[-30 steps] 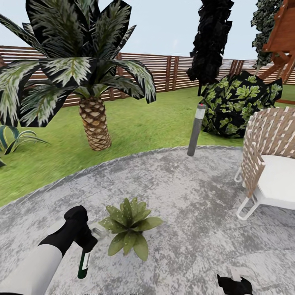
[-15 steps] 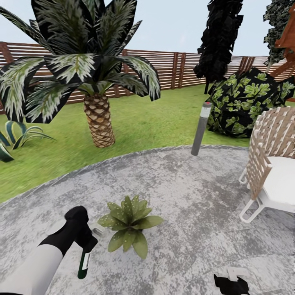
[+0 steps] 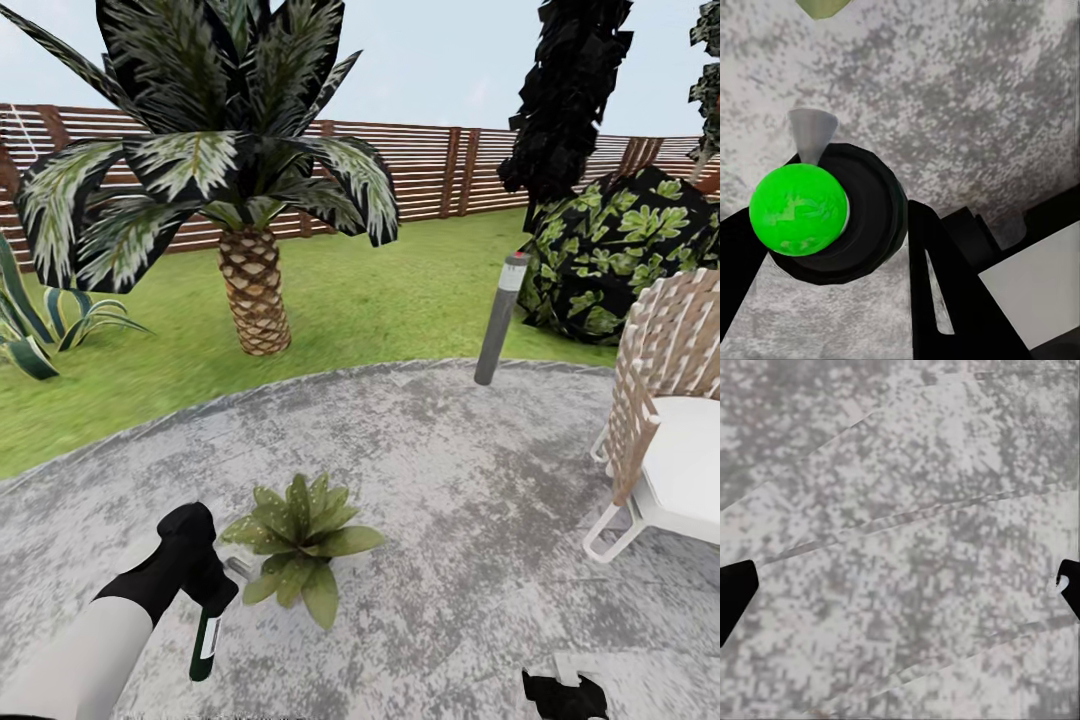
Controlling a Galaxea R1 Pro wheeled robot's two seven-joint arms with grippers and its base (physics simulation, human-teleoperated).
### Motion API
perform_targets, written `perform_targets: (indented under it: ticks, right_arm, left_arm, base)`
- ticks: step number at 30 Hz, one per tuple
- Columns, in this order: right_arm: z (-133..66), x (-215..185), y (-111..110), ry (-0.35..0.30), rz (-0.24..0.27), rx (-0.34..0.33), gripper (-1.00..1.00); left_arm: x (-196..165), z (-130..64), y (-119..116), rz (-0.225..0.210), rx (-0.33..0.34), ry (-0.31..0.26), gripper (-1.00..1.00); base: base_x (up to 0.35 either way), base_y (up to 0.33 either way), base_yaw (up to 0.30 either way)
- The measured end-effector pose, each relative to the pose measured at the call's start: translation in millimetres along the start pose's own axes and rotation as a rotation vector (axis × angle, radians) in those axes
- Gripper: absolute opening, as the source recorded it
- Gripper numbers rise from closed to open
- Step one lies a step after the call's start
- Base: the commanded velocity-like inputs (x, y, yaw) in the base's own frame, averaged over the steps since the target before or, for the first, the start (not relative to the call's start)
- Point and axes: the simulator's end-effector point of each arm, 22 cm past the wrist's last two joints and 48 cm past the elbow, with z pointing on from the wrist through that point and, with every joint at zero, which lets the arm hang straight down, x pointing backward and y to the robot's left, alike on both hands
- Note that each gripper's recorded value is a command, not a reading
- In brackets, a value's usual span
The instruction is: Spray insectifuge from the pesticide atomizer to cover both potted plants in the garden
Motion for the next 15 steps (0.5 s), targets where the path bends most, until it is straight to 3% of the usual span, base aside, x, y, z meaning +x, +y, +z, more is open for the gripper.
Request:
perform_targets:
  ticks: [10, 15]
  right_arm:
    - [0.1, 0, 0, 0.000, 0.000, 0.000, 1.00]
    - [0.0, 0, 0, 0.000, 0.000, 0.000, 1.00]
  left_arm:
    - [-1, 0.6, -1, 0.006, -0.002, 0.002, -1.00]
    - [6, 4.3, 18, -0.010, -0.075, 0.011, -1.00]
  base:
    - [-0.031, -0.273, 0.266]
    - [-0.019, -0.246, 0.180]
